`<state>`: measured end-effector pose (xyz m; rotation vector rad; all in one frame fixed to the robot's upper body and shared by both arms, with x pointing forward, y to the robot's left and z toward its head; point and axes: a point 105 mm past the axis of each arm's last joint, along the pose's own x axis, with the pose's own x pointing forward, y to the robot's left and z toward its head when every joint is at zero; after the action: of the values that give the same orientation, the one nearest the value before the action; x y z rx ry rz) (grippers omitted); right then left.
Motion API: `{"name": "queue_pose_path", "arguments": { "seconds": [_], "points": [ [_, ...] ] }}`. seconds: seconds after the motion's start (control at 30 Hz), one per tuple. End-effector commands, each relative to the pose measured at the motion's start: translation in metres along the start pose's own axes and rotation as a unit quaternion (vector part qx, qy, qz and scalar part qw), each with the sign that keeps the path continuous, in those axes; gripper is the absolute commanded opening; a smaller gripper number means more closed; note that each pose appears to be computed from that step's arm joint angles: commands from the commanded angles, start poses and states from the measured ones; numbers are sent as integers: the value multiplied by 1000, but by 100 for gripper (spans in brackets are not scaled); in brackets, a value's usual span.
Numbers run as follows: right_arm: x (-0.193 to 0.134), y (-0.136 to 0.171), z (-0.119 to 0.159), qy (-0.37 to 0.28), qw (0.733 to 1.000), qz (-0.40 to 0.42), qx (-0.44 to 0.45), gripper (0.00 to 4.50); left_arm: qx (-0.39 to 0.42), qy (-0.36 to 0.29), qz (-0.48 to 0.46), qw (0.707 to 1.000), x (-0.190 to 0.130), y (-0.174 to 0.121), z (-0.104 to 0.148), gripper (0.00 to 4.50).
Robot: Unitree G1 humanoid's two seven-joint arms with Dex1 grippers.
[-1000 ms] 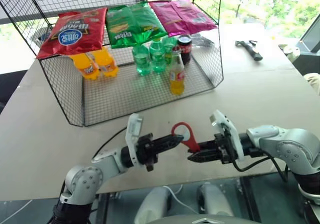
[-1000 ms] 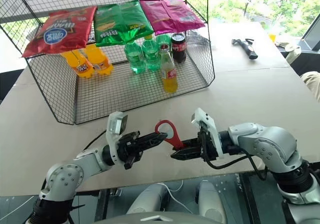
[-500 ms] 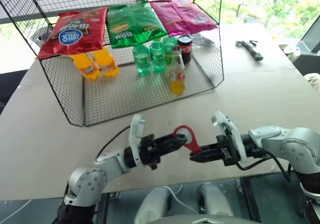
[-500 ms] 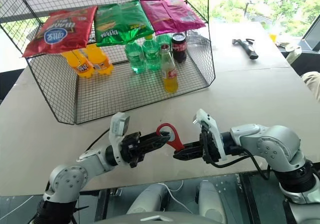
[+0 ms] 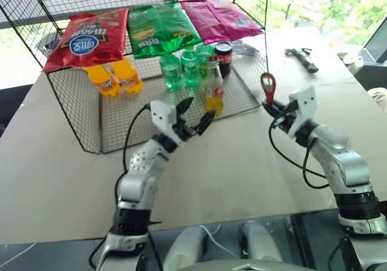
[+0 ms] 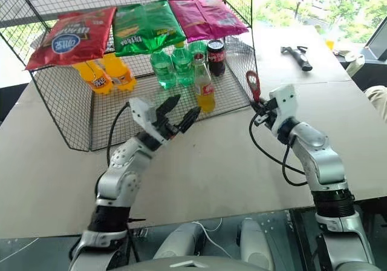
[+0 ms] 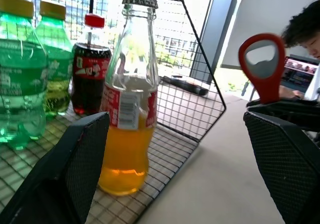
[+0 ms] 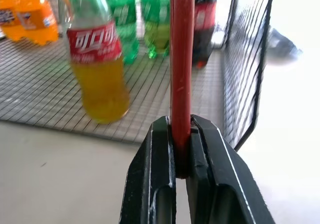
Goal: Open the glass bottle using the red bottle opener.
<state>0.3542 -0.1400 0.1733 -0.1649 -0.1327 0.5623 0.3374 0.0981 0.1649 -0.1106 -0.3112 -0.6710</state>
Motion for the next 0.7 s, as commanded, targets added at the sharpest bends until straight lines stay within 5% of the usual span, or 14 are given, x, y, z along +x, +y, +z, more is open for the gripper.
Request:
{"name": "queue_pose_path", "arguments": {
  "seconds": [0.03, 0.33, 0.7],
  "points": [
    [3, -4, 28, -68, 995, -29, -73, 0, 38, -41, 49, 997, 14, 18, 8, 442],
    [2, -8, 27, -80, 992, -38, -87, 0, 47, -67, 69, 994, 37, 39, 13, 442],
    [-3, 0, 21, -81, 992, -36, -87, 0, 46, -43, -6, 998, 62, 19, -1, 442]
  ]
}}
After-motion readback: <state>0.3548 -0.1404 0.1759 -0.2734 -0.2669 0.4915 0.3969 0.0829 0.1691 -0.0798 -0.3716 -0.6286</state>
